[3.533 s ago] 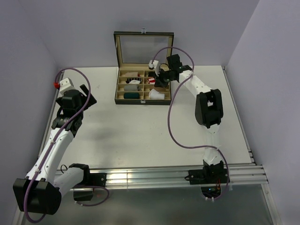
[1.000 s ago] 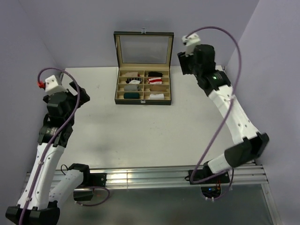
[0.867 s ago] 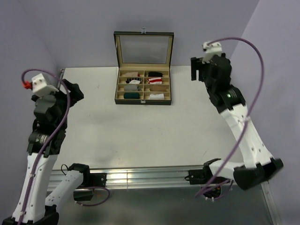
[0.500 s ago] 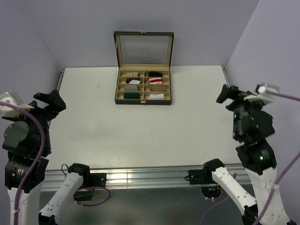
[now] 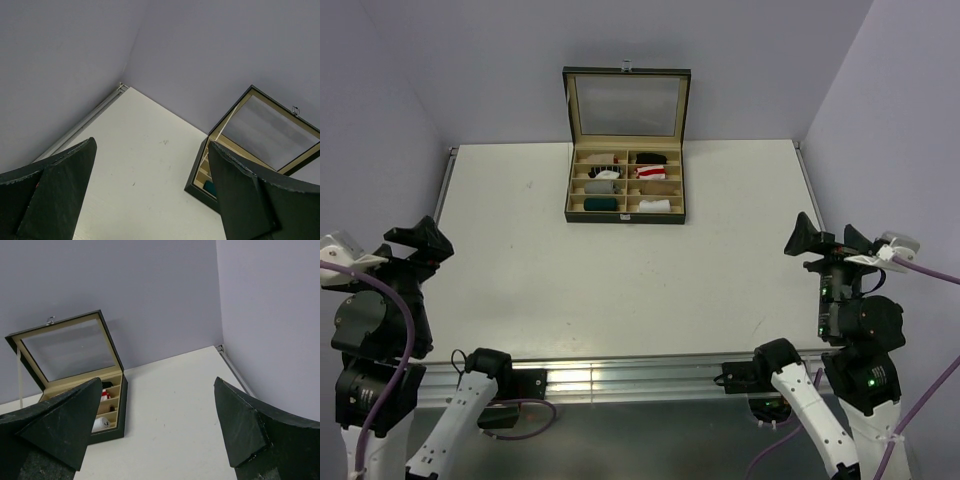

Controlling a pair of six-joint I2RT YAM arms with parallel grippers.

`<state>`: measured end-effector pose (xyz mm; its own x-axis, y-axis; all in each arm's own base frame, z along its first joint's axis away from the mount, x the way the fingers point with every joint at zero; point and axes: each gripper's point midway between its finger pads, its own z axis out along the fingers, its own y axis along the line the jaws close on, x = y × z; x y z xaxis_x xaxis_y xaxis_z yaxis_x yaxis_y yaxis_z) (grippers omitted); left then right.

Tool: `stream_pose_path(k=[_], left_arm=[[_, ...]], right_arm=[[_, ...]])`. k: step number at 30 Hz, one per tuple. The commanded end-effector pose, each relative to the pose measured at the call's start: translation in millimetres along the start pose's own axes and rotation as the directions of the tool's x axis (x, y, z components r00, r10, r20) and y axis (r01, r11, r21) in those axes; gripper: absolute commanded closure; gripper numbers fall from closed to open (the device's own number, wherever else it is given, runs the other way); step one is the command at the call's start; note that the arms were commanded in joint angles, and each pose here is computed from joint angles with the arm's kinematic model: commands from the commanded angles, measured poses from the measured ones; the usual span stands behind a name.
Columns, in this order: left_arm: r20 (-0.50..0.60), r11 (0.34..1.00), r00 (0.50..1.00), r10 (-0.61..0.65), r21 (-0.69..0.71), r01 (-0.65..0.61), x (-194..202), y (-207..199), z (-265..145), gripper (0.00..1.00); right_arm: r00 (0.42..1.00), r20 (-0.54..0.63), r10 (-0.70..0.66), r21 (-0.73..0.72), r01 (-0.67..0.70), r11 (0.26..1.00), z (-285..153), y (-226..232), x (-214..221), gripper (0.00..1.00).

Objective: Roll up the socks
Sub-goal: Reset both arms

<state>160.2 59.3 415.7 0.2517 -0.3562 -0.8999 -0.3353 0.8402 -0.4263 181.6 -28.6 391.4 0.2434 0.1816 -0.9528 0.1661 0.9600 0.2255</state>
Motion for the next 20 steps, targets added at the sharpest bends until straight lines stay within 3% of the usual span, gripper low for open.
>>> stream_pose_path(k=[1,20], left_arm=[[0.013,0.999,0.999,-0.042,0.007,0.041,1,-4,3,0.01],[-0.031,0.999,0.999,-0.038,0.024,0.038,30,-16,22,0.01]], right_arm=[[0.997,0.069,0.032,-0.038,-0.029,0.999,1,7,-14,0.0],[0.996,0.074,0.043,-0.067,-0.038,0.997,7,15,-3,0.0]])
